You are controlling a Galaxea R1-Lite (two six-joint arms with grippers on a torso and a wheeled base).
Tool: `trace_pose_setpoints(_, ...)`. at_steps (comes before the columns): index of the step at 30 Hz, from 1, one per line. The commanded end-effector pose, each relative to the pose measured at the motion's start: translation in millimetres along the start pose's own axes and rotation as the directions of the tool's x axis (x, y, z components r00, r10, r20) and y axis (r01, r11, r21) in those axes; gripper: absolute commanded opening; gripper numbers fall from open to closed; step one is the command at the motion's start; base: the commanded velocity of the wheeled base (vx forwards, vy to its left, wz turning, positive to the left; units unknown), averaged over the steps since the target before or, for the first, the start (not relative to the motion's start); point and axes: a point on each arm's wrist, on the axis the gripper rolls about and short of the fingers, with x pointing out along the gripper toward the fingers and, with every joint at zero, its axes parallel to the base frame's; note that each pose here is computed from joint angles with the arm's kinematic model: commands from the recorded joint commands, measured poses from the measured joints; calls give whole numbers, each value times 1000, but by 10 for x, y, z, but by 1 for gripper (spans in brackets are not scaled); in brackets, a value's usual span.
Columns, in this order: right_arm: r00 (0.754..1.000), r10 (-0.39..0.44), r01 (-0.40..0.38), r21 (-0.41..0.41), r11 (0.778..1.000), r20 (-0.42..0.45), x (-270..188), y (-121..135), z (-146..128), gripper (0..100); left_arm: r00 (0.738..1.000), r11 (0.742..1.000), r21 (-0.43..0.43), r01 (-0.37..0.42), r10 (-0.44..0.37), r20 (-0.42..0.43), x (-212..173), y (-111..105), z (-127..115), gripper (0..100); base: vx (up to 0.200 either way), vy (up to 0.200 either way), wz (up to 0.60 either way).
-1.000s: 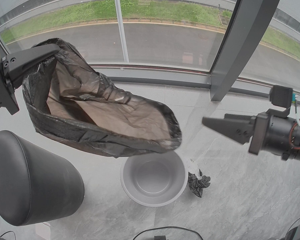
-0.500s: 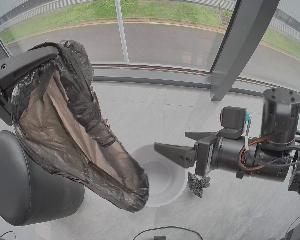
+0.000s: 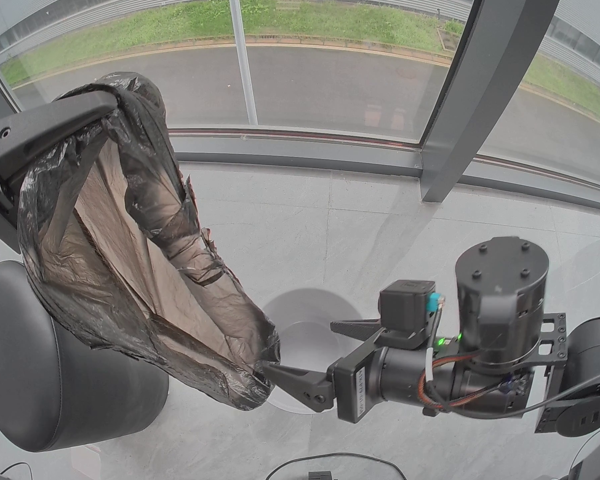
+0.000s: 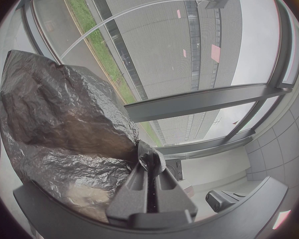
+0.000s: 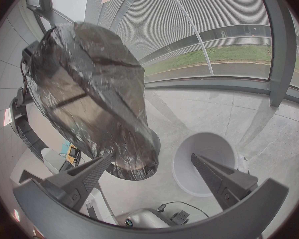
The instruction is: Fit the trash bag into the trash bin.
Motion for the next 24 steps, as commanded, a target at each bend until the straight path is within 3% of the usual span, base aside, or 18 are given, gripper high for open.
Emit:
trace_pose_setpoints(1, 997, -20, 19, -20, 1000, -75, 243, 44, -205, 100, 1000, 1000, -13, 7, -7, 0, -11, -17, 0, 0, 0, 0, 0)
trace_pose_setpoints(14, 997, -73, 71, -63, 995, -24, 691, -125, -177, 100, 991, 992, -63, 108, -112, -69, -175, -151, -41, 0, 0, 0, 0)
trace_pose_setpoints(21, 997, -71, 71, -61, 996, -4, 808, -122, -121, 100, 990, 991, -60, 119, -123, -71, -219, -171, -52, 0, 0, 0, 0)
trace_pose_setpoints(22, 998, -69, 69, -61, 996, -1, 814, -114, -114, 0, 990, 991, -62, 116, -121, -72, -217, -161, -58, 0, 0, 0, 0)
trace_pose_setpoints(24, 998, -67, 67, -62, 996, 0, 810, -107, -112, 0, 990, 991, -63, 114, -118, -74, -211, -154, -60, 0, 0, 0, 0)
